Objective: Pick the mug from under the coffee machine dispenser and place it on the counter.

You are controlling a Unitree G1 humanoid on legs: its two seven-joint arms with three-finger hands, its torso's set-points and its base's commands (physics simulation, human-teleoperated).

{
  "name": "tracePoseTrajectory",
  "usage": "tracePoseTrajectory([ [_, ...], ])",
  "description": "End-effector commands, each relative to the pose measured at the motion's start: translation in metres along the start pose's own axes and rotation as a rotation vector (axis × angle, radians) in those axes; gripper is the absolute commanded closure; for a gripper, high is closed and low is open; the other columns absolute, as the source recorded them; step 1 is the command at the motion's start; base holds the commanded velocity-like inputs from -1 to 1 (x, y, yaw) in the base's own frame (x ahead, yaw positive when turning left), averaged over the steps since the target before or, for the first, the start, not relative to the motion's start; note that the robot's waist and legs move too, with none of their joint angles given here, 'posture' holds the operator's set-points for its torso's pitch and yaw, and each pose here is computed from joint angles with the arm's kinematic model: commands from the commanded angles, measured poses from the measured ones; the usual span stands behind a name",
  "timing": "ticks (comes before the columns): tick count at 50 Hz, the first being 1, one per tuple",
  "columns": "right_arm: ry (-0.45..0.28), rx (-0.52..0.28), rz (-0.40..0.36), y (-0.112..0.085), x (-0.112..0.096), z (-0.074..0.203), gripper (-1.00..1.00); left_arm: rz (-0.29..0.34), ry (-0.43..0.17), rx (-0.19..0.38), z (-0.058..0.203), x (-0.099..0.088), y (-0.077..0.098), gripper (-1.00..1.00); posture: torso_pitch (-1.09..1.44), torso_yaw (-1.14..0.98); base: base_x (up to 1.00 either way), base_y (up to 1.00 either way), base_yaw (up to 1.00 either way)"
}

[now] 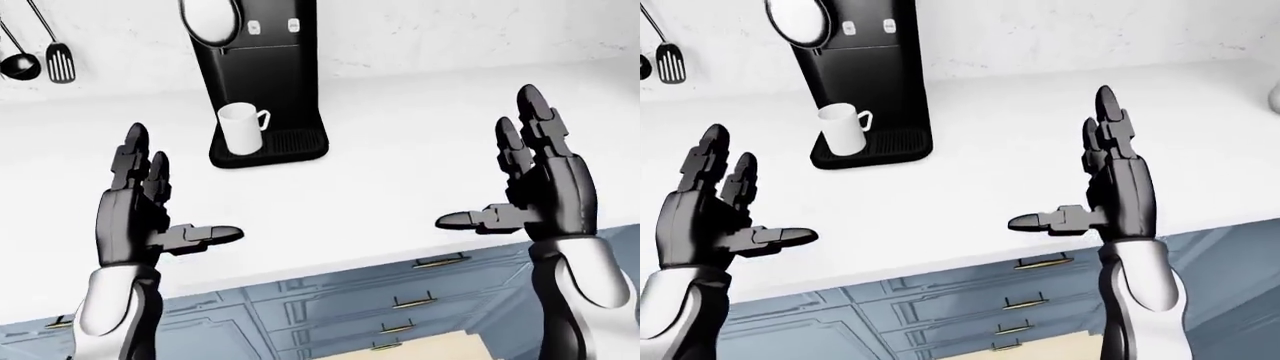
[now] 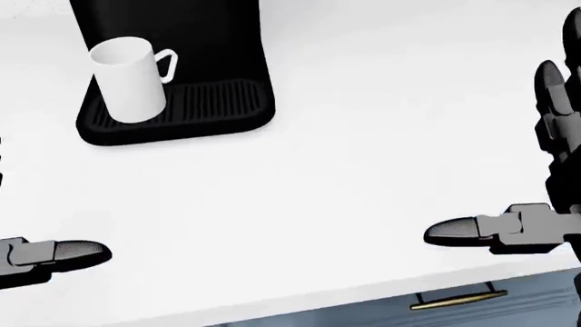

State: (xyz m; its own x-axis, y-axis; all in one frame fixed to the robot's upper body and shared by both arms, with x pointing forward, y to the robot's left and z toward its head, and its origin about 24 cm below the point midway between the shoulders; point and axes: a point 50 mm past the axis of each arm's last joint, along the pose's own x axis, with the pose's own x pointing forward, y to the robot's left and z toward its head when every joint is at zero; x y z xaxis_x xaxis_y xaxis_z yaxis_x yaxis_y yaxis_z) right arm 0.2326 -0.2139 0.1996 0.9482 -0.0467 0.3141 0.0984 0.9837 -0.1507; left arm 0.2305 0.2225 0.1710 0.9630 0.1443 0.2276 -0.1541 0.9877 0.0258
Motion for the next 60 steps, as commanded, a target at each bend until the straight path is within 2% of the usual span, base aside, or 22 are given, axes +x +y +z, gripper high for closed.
tracePoseTrajectory([
  [1,-0.102,-0.01,0.016,0.003,0.0,0.017,-1.0,0.016,-0.105,0.023,0.018,-0.001,0.002,-1.0,0.0,0.0,0.28,0.25,0.0],
  [10,-0.111,0.001,0.001,0.001,0.002,0.02,-1.0,0.021,-0.107,0.019,0.02,-0.001,0.002,-1.0,0.0,0.0,0.22,0.19,0.0],
  [22,-0.113,0.015,0.017,0.003,0.0,0.019,-1.0,0.033,-0.105,0.013,0.019,0.0,0.004,-1.0,0.0,0.0,0.0,0.0,0.0],
  [26,-0.112,0.013,0.021,0.003,0.0,0.018,-1.0,0.062,-0.12,0.027,0.019,0.001,0.007,-1.0,0.0,0.0,0.0,0.0,0.0],
  [35,-0.111,0.011,0.024,0.003,0.0,0.017,-1.0,0.078,-0.107,0.031,0.018,0.001,0.009,-1.0,0.0,0.0,0.0,0.0,0.0],
  [37,-0.107,0.008,0.023,0.003,0.0,0.017,-1.0,0.088,-0.089,0.031,0.021,0.0,0.009,-1.0,0.0,0.0,0.0,0.0,0.0],
  [41,-0.098,0.002,0.026,0.003,0.001,0.015,-1.0,0.065,-0.029,-0.008,0.024,-0.003,0.008,-1.0,0.0,0.0,0.0,0.0,0.0],
  [46,-0.093,-0.002,0.03,0.004,0.0,0.014,-1.0,0.02,0.034,-0.031,0.018,-0.002,0.002,-1.0,0.0,0.0,0.0,0.0,0.0],
  [47,-0.092,-0.003,0.03,0.004,0.0,0.014,-1.0,-0.001,0.057,-0.055,0.018,-0.003,-0.001,-1.0,0.0,0.0,0.0,0.0,0.0],
  [48,-0.091,-0.004,0.031,0.004,0.001,0.013,-1.0,-0.005,0.055,-0.035,0.018,-0.002,-0.003,-1.0,0.0,0.0,0.0,0.0,0.0],
  [49,-0.09,-0.004,0.031,0.004,0.001,0.013,-1.0,-0.017,0.067,-0.057,0.019,-0.001,-0.004,-1.0,0.0,0.0,0.0,0.0,0.0],
  [52,-0.09,-0.002,0.032,0.005,0.001,0.013,-1.0,-0.021,0.056,-0.027,0.024,0.004,-0.002,-1.0,0.0,0.0,0.0,0.0,0.0],
  [60,-0.084,0.002,0.03,0.005,0.001,0.012,-1.0,-0.033,0.101,-0.025,0.02,0.022,0.002,-1.0,0.0,0.0,0.0,0.0,0.0],
])
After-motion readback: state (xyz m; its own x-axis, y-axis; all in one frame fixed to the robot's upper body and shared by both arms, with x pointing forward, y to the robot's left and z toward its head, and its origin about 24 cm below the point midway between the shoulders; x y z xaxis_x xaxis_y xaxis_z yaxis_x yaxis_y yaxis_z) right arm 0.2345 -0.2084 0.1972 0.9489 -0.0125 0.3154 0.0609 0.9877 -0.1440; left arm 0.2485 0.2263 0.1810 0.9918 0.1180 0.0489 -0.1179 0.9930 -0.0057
